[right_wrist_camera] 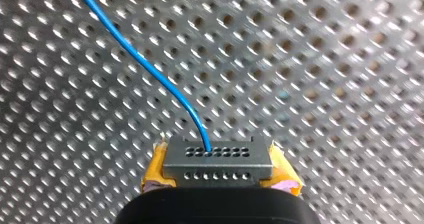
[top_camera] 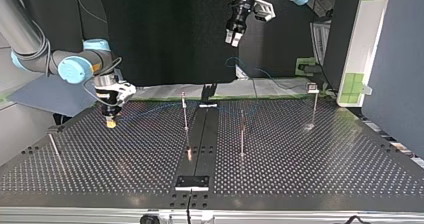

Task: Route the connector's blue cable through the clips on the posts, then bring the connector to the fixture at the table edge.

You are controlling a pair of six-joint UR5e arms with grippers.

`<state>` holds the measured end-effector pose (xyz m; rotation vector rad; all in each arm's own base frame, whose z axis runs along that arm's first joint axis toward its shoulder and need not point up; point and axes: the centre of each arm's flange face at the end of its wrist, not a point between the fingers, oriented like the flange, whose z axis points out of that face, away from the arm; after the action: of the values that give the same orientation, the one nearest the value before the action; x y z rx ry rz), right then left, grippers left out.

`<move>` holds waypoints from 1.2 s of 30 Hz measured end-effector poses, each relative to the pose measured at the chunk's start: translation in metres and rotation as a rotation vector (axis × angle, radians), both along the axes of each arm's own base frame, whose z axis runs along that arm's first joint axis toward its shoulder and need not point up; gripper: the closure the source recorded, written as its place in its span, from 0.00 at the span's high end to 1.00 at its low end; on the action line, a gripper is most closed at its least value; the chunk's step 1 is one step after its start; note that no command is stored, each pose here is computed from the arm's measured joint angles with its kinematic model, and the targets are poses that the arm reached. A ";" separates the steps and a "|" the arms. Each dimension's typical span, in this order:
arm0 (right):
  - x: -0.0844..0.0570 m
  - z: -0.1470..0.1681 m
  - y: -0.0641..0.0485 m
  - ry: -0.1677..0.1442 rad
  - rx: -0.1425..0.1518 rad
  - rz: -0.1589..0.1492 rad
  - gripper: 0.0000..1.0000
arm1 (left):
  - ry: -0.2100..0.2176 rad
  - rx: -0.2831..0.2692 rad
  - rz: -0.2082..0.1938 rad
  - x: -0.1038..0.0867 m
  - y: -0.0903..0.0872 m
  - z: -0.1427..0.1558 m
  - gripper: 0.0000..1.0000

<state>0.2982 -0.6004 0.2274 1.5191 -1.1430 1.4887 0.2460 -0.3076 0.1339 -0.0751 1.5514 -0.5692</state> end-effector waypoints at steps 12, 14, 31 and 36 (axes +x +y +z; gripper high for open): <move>-0.043 0.026 0.008 -0.055 -0.065 -0.134 0.00 | 0.006 0.009 0.011 0.004 0.004 -0.002 0.98; -0.055 0.031 0.008 -0.072 -0.078 -0.167 0.00 | 0.006 0.010 0.012 0.005 0.005 -0.002 0.98; -0.115 0.079 0.010 -0.132 -0.195 -0.288 0.00 | 0.017 0.019 0.021 0.008 0.008 -0.003 0.98; -0.115 0.079 0.010 -0.122 -0.199 -0.288 0.00 | 0.018 0.020 0.025 0.009 0.009 -0.003 0.98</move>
<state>0.1832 -0.5906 0.3062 1.0922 -1.1883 1.4627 0.2546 -0.2985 0.1309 -0.0840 1.5715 -0.5344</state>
